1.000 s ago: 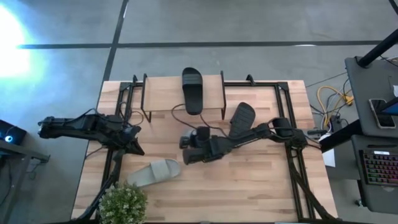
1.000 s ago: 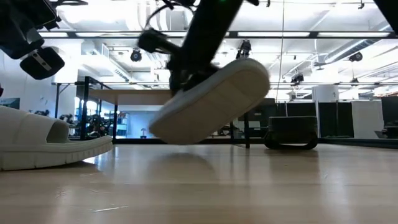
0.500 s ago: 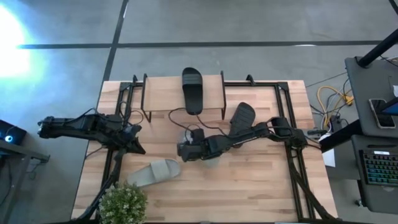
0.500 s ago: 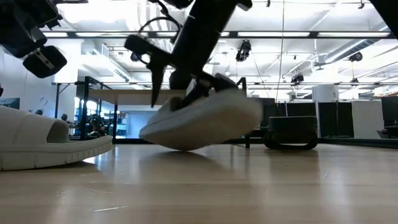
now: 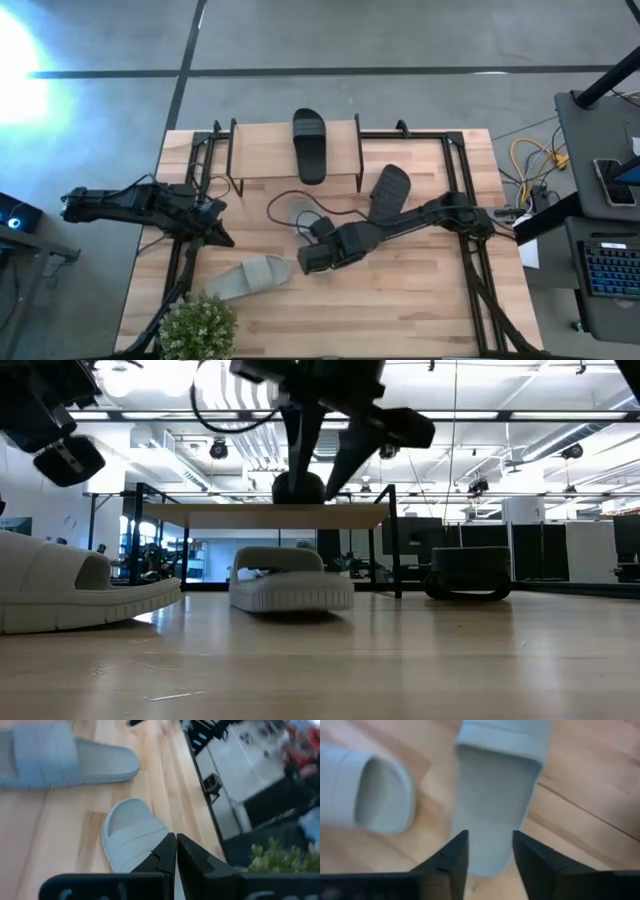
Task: Pick and place slides into the shelf
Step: Put the bottom gray slide under the shelf
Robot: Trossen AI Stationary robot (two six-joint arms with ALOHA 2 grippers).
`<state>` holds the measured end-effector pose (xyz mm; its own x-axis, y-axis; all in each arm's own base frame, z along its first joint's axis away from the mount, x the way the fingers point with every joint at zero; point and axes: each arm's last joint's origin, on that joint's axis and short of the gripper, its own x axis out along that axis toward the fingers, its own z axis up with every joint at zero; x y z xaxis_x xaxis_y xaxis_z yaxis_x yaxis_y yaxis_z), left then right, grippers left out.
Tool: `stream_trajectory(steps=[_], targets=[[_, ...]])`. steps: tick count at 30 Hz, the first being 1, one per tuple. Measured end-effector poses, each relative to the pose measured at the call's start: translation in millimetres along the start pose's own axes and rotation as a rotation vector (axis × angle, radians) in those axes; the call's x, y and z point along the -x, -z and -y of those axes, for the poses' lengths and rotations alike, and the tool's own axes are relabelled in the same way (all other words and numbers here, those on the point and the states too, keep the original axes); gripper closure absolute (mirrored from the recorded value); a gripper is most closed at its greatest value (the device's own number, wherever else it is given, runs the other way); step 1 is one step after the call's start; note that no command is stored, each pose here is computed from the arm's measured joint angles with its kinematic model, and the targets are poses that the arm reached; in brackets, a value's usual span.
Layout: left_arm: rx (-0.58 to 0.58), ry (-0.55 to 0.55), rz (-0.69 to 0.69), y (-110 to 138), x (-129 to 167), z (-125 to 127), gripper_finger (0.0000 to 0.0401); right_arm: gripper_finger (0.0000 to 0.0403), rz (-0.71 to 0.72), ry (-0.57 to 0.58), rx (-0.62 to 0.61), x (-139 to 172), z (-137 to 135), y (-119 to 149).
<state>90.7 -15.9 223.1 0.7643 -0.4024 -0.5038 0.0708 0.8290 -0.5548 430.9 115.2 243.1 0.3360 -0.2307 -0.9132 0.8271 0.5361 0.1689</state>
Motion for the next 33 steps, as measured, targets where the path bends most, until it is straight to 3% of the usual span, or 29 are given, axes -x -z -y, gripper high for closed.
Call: stream_trajectory(steps=[3, 5, 7, 12, 18, 25, 33], targets=[[0.130, 0.013, 0.022, -1, -6, -2, 0.0401, 0.0324, -0.009, -0.001, 0.073, 2, 1, 0], [0.131, 0.017, 0.022, -2, -9, -2, 0.0401, 0.0371, -0.014, 0.027, 0.126, 2, 3, 0], [0.095, -0.015, 0.042, -6, -13, -2, 0.0401, 0.0385, -0.021, 0.069, 0.153, 2, 8, 1], [-0.017, -0.104, 0.158, -27, -32, -4, 0.0401, 0.0394, -0.068, 0.167, 0.160, 9, 19, 5], [-0.158, -0.278, 0.207, -42, -67, -13, 0.0401, 0.0394, 0.015, 0.129, 0.155, 44, 23, 11], [-0.151, -0.396, 0.068, -35, -114, -35, 0.0401, 0.0394, 0.142, 0.089, 0.098, 101, 39, 20], [-0.168, -0.435, 0.098, -39, -158, -51, 0.0401, 0.0394, 0.283, 0.127, 0.029, 141, 64, 34]])
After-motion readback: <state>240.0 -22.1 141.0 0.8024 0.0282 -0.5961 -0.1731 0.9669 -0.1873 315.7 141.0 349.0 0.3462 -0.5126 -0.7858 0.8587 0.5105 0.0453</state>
